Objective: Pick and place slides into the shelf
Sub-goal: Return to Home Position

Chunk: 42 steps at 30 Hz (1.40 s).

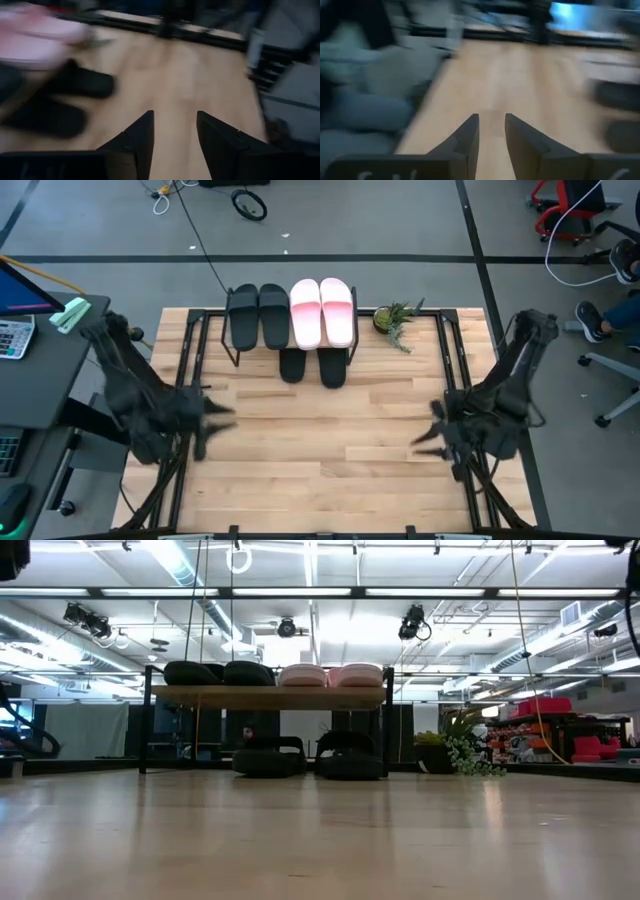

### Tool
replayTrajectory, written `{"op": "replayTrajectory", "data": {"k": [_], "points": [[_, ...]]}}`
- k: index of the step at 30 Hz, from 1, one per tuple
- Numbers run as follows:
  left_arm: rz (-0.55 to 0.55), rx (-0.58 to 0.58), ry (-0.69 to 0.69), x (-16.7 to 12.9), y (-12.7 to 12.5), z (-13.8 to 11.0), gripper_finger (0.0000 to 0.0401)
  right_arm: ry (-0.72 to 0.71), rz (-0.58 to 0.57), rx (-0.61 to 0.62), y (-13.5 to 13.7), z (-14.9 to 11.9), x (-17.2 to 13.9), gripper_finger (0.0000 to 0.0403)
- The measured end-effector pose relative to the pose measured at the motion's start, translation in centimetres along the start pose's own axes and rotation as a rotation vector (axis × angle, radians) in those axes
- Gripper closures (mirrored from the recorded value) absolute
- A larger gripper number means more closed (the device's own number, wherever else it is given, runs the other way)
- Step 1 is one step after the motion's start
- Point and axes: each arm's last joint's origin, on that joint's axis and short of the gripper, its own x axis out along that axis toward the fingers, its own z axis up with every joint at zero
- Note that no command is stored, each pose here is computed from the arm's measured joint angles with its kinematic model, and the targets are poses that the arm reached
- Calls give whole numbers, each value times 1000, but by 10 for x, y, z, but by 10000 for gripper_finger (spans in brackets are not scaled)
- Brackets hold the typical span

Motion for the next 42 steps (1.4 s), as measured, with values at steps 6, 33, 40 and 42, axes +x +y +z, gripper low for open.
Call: {"op": "replayTrajectory", "data": {"k": [6,33,40,42], "points": [[-401,55,-120,37,-21,-36,252,-162,385,-60,-13,-15,17,304],[-446,195,-377,44,66,-40,257,-456,264,-19,-96,-73,2,304],[-439,121,-393,53,80,-73,263,-476,274,31,-97,-81,1,304],[-441,117,-445,47,84,-71,261,-509,272,18,-97,-75,-4,304]]}}
